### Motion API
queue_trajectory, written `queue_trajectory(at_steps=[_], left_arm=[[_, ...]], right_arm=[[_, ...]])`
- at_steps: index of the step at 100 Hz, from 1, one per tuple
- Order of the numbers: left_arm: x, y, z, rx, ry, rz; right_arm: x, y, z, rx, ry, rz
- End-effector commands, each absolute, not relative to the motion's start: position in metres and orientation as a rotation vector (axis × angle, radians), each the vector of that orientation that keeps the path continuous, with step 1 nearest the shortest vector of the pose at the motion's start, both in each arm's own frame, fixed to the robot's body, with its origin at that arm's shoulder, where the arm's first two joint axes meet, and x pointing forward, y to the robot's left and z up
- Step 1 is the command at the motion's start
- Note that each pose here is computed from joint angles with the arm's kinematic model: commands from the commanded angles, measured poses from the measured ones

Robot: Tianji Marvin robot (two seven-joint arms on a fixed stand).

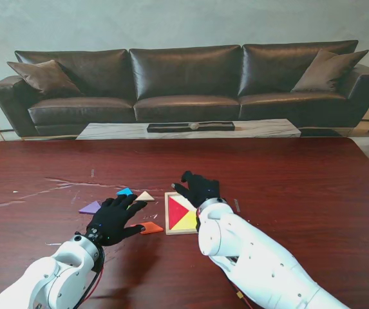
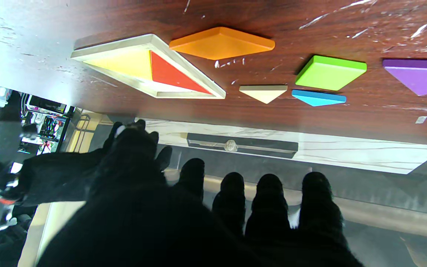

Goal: Assemble the tangram pieces into a square

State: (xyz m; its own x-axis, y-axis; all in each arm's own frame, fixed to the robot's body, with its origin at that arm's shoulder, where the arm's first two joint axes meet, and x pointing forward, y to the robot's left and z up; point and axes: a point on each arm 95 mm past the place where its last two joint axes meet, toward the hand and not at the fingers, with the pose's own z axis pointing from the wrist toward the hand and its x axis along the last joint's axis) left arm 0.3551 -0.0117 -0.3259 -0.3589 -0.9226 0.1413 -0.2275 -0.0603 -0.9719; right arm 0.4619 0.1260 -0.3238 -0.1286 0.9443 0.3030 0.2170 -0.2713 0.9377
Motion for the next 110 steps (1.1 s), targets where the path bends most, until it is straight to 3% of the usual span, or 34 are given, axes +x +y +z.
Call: queue_trajectory(at_steps=[1, 55, 80, 110], left_arm=[[0.356, -0.012, -0.326, -1.243, 1.614, -1.458], [0.360, -0.018, -0.329, -1.241, 1.645, -1.420], [0.357, -0.014, -0.327, -1.236, 1.626, -1.384], [0.357, 0.015, -0.316, -1.223, 1.591, -1.267]], right_arm=[[0.458, 0.111, -0.324, 1.476, 1.345, 1.450], [0.420, 0.014, -0.297, 1.260, 1.593, 1.346], [0.410, -0.018, -0.301, 1.209, 1.641, 1.320], [0.397, -0.038, -0.308, 1.174, 1.688, 1.288]])
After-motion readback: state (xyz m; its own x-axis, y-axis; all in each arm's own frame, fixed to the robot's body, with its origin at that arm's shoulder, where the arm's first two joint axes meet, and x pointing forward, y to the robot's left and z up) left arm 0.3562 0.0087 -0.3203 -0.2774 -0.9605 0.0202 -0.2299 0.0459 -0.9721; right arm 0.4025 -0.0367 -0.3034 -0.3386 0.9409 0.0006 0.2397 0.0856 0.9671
